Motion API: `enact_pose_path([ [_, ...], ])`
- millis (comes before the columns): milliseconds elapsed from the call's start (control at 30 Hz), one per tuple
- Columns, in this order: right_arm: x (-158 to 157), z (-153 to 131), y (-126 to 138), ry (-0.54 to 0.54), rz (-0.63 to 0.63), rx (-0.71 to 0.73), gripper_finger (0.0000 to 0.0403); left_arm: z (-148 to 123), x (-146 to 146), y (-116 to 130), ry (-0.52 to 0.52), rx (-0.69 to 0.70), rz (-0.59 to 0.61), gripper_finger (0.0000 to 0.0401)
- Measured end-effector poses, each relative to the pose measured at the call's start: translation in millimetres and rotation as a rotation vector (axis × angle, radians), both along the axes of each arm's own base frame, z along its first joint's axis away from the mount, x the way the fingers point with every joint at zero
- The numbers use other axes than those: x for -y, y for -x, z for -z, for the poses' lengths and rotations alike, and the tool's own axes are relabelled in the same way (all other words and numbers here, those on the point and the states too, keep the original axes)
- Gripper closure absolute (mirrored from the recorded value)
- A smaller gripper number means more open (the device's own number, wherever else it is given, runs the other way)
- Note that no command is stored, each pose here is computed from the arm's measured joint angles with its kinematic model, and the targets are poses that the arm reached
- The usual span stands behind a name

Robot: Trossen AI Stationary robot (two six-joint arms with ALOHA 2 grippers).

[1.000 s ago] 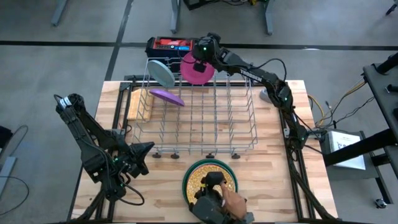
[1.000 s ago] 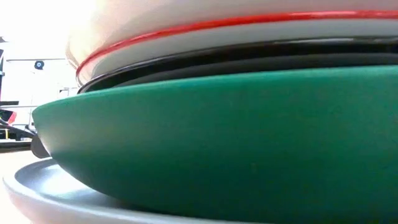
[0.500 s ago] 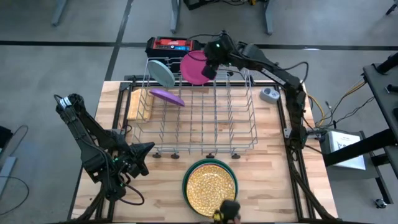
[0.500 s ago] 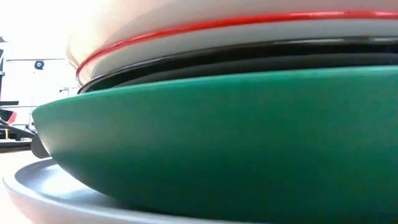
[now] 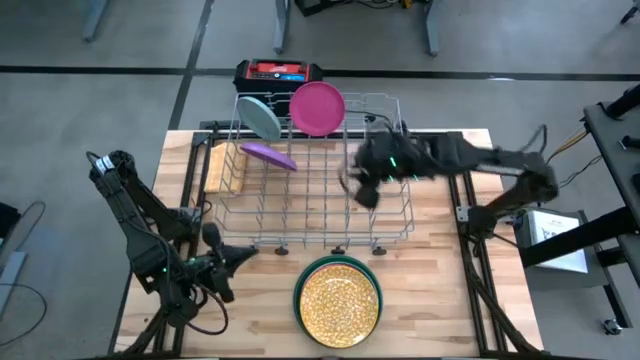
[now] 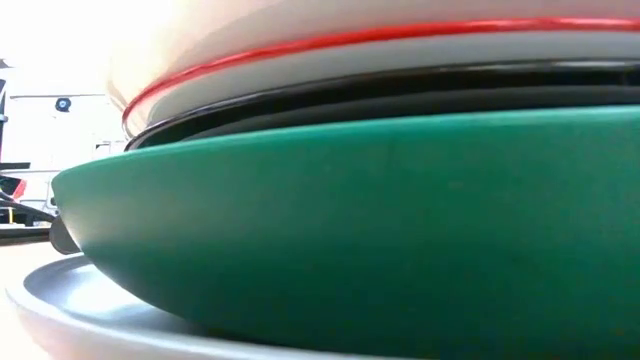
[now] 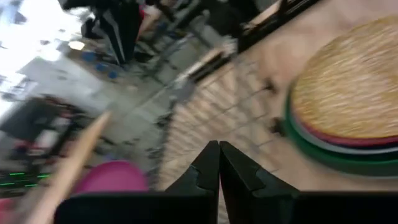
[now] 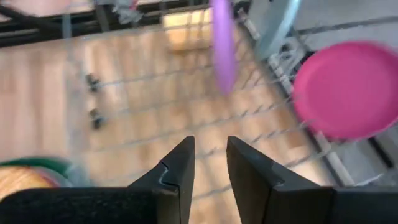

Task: Sort dishes
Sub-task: Put the yellow plate into the dishwasher rack

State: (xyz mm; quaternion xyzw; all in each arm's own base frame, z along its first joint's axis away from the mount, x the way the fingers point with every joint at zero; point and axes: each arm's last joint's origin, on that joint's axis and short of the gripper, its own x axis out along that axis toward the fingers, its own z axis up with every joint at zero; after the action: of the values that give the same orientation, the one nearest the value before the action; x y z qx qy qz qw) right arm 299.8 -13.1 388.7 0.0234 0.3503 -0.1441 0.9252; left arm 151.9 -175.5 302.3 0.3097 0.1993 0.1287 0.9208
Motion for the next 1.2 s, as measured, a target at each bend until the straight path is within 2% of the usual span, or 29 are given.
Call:
enact_pose_path([
  [200, -65, 32, 37, -0.08, -0.055, 0.071, 0.0335, -11, 7, -4, 0.13, -0.029, 0.075, 0.0401],
  [367, -92, 50, 53, -0.192, -0.033, 0.068, 0.0333, -22, 19, -8, 0.274, -0.09, 0.159, 0.0401],
  [467, -105, 62, 58, -0.255, -0.018, 0.047, 0.0324, -18, 27, -13, 0.334, -0.126, 0.173, 0.0401],
  [600, -126, 89, 60, -0.293, -0.004, -0.029, 0.0309, -1, 39, -20, 0.291, -0.172, 0.165, 0.0401],
  [767, -154, 113, 57, -0.387, 0.008, -0.03, 0.0294, 18, 51, -28, 0.234, -0.217, 0.156, 0.0401],
  [967, -182, 129, 55, -0.502, 0.064, -0.058, 0.0278, 25, 61, -34, 0.173, -0.246, 0.17, 0.0401],
  [1200, -204, 150, 46, -0.585, 0.176, -0.115, 0.0264, 30, 66, -37, 0.203, -0.276, 0.198, 0.0401],
])
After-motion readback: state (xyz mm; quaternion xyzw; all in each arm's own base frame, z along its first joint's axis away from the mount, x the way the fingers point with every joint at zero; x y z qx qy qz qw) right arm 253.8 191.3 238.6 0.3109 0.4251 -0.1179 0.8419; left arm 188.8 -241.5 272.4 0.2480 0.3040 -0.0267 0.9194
